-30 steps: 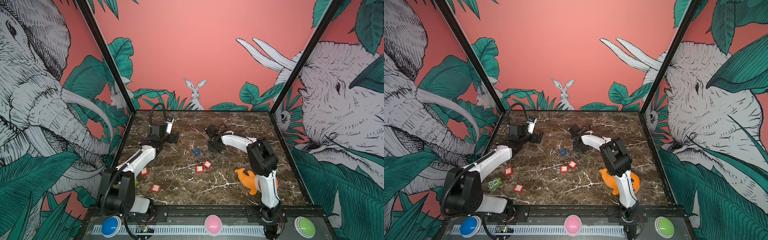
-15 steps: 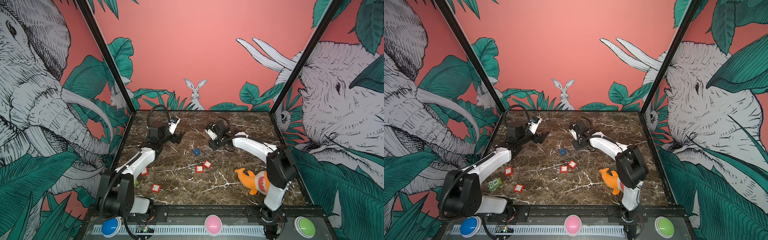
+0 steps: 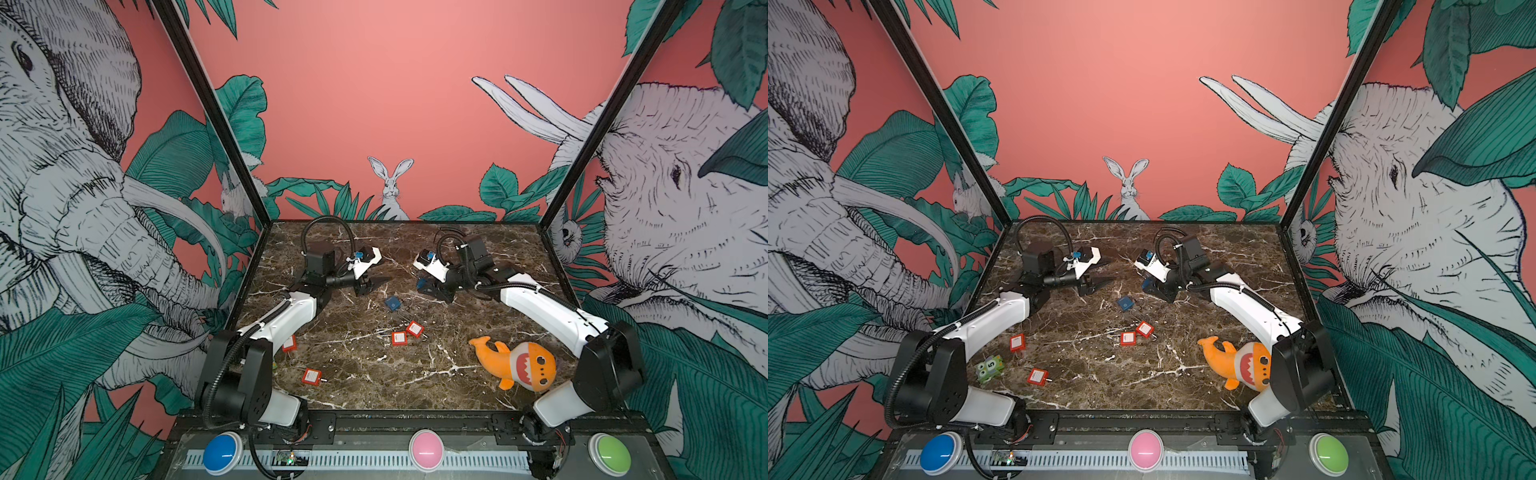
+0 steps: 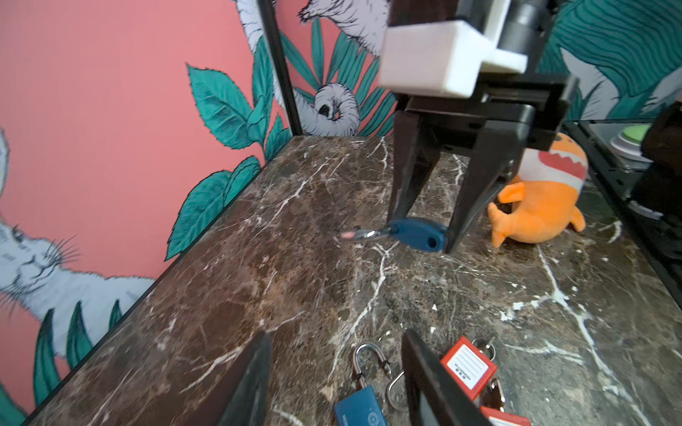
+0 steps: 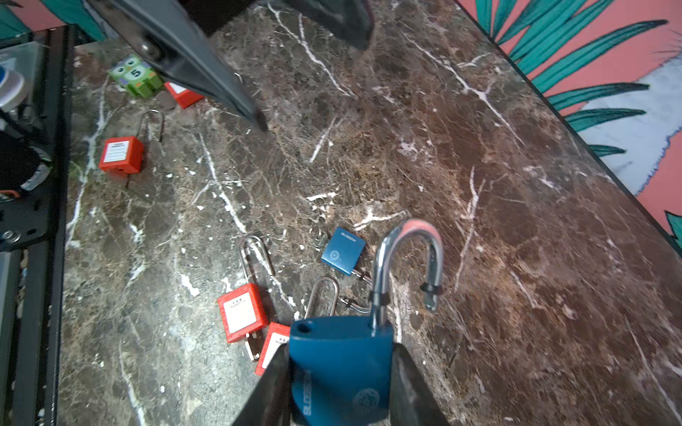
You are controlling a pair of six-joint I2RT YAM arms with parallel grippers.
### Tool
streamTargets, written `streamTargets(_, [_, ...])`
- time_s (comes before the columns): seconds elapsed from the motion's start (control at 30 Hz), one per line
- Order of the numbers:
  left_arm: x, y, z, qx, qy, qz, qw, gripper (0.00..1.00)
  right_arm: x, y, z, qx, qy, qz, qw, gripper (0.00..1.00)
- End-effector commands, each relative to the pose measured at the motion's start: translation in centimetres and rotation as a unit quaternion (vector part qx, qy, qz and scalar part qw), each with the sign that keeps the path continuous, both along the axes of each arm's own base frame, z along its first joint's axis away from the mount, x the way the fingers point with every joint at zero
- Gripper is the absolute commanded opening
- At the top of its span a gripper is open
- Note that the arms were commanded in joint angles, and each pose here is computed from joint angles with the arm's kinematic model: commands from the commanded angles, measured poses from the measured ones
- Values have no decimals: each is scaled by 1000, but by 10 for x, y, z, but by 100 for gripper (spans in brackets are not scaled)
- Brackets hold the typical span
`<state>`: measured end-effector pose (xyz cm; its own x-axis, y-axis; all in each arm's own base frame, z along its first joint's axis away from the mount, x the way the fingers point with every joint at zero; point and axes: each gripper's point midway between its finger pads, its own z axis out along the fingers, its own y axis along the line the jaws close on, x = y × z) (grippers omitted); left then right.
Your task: Lock with the key
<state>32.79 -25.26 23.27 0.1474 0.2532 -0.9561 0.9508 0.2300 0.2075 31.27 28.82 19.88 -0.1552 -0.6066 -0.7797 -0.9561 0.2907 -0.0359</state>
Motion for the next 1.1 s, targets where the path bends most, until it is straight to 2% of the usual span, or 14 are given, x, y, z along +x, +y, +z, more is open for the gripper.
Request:
streamTargets(0.0, [-11,-12,20,-7,-63,-50,997,57,-16,10,30,44,-43,69,996,8])
streamTargets(0.17, [-15,-25,17,20,-138,-60,988,53,-30,13,35,59,-30,100,993,8])
streamTargets(0.3, [-23,-29,14,27,-213,-89,973,38,-36,12,35,58,-27,114,991,9])
streamTargets(0.4, [-23,-29,14,35,-235,-84,968,34,-38,13,35,58,-28,121,991,8])
streamTargets(0.6, [-31,-31,10,46,-236,-116,964,35,-40,14,36,52,-27,138,989,9])
streamTargets(0.9, [-38,-35,-1,75,-253,-136,955,44,-44,14,33,42,-25,151,987,9])
streamTargets(1.07, [-41,-41,-1,82,-263,-142,951,43,-48,15,30,39,-20,157,987,9])
